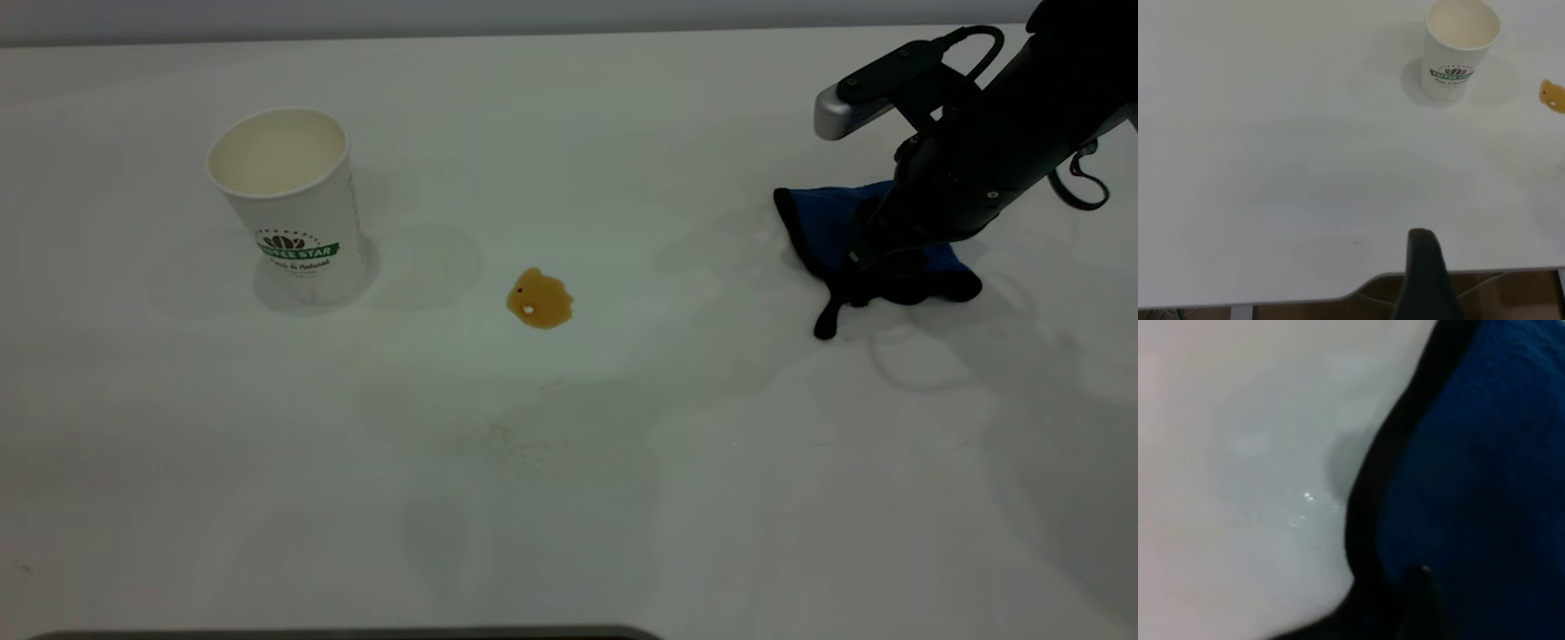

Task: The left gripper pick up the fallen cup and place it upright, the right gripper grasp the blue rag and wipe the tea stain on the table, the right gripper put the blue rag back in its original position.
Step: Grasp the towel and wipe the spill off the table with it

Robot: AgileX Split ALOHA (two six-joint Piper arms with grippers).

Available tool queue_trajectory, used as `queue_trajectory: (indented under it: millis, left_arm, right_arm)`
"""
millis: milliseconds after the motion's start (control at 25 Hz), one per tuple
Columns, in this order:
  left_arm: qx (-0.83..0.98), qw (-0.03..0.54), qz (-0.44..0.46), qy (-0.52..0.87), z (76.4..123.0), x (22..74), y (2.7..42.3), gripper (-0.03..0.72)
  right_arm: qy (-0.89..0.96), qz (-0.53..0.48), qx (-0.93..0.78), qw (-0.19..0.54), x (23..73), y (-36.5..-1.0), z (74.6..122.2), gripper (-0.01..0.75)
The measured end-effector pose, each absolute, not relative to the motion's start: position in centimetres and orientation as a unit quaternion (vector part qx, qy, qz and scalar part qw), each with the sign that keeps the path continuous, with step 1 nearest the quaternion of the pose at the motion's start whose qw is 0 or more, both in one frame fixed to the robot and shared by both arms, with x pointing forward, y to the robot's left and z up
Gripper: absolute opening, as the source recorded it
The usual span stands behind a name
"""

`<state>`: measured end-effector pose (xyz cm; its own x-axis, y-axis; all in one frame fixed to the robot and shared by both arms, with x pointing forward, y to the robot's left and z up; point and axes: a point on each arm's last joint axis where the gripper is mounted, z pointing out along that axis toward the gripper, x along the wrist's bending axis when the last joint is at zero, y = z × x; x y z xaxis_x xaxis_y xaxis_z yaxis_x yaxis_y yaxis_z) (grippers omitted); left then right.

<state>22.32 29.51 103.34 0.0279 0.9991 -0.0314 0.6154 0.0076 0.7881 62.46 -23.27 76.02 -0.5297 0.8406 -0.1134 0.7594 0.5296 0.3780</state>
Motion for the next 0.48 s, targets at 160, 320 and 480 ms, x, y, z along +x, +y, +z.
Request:
queue_trajectory:
  millis: [160,320,480]
  left_arm:
    - [0.639,0.325,0.296,0.631,103.3,22.3,29.5,0.565]
    - [0.639,0.325,0.296,0.631,103.3,22.3,29.5,0.565]
    - [0.639,0.325,0.296,0.631,103.3,22.3,29.5,0.565]
  right_arm:
    - [0.866,0.150,0.459,0.131,62.3,-22.8,76.0,0.168]
    - [0.870,0.156,0.446,0.136,62.7,-21.6,76.2,0.050]
    - [0.884,0.189,0.411,0.123,63.4,-18.5,76.5,0.050]
